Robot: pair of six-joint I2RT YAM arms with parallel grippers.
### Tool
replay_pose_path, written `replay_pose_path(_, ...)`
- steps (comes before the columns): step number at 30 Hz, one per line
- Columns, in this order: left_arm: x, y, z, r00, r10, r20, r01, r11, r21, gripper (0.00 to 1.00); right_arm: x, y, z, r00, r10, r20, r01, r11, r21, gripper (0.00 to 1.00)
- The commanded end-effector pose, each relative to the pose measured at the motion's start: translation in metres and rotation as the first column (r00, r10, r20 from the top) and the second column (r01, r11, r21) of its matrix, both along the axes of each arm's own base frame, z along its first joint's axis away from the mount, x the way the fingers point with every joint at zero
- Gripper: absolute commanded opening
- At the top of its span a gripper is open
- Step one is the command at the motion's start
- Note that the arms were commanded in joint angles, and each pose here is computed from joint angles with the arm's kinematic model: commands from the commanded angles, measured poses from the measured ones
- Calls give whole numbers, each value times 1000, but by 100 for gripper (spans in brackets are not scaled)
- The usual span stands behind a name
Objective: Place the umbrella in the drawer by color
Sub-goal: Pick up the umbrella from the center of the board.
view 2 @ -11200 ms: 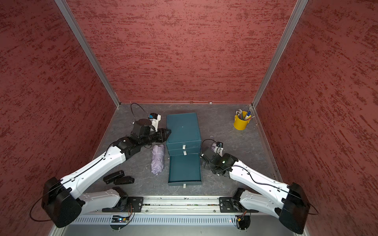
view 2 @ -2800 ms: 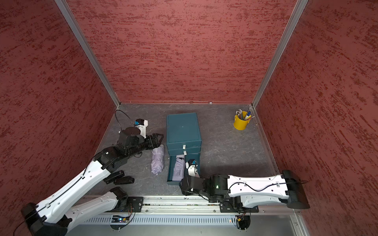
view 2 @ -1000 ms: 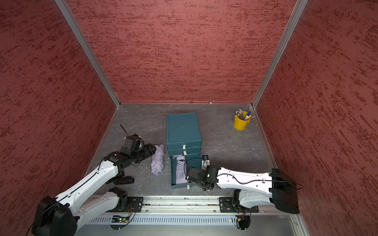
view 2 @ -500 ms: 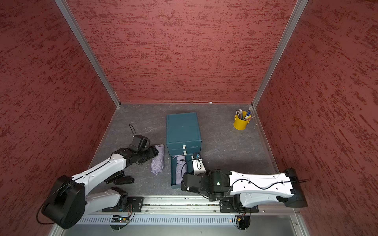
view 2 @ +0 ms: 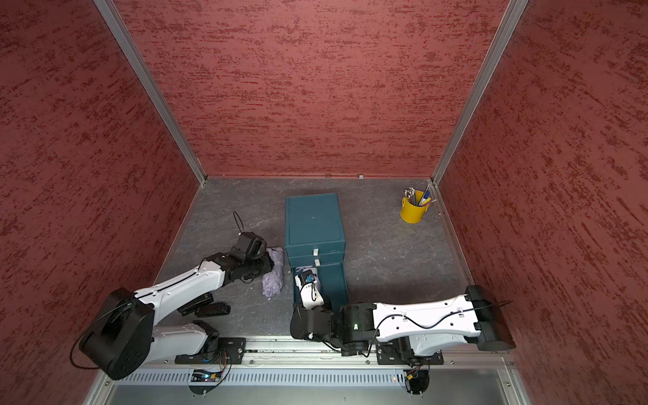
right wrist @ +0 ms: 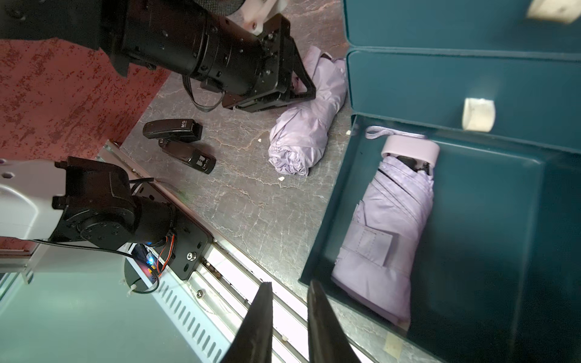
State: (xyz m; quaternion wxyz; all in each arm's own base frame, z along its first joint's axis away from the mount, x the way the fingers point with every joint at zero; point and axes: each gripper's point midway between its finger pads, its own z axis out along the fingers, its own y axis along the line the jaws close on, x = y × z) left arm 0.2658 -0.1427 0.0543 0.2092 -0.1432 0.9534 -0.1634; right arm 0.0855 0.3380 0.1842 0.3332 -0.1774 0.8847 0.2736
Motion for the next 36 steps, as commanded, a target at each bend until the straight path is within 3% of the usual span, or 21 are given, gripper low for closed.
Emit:
replay_pose_path(1, 8, 3, 10, 999, 16, 42, -17, 1000, 26, 18, -6, 15, 18, 1000, 29, -9, -28, 995, 96, 23)
replay_pose_path(6, 9, 4, 32, 996, 20, 91, -20, 1000, 2, 1, -8, 20, 22, 999, 42, -17, -40, 991, 127, 24)
replay_pose_path(9, 8, 9, 56, 988, 44, 147, -39, 998, -38, 0, -9, 23, 32, 999, 53, -3, -52, 989, 135, 28)
replay_pose_path(15, -7, 23, 144, 926, 129, 354, -53, 975, -215, 0, -9, 22, 78, 995, 87, 52, -96, 972, 216, 55)
replay_pose_path(18, -20, 21, 195, 877, 146, 458, 11, 946, -323, 0, -7, 16, 98, 992, 100, 79, -117, 961, 252, 58)
replay_pose_path(24, -47, 5, 268, 809, 144, 570, 189, 854, -484, 0, 9, 2, 125, 993, 97, 71, -113, 952, 283, 65)
replay_pose_path(28, -60, -15, 300, 780, 130, 612, 329, 747, -578, 0, 18, 9, 143, 988, 147, 53, -156, 939, 307, 67)
replay_pose_path(33, -74, -37, 316, 759, 90, 645, 446, 650, -615, 0, 13, 24, 162, 974, 215, 69, -225, 890, 396, 73)
replay_pose_path(36, -84, -53, 319, 745, 58, 665, 515, 583, -628, 0, 19, 24, 159, 981, 188, 46, -190, 889, 417, 74)
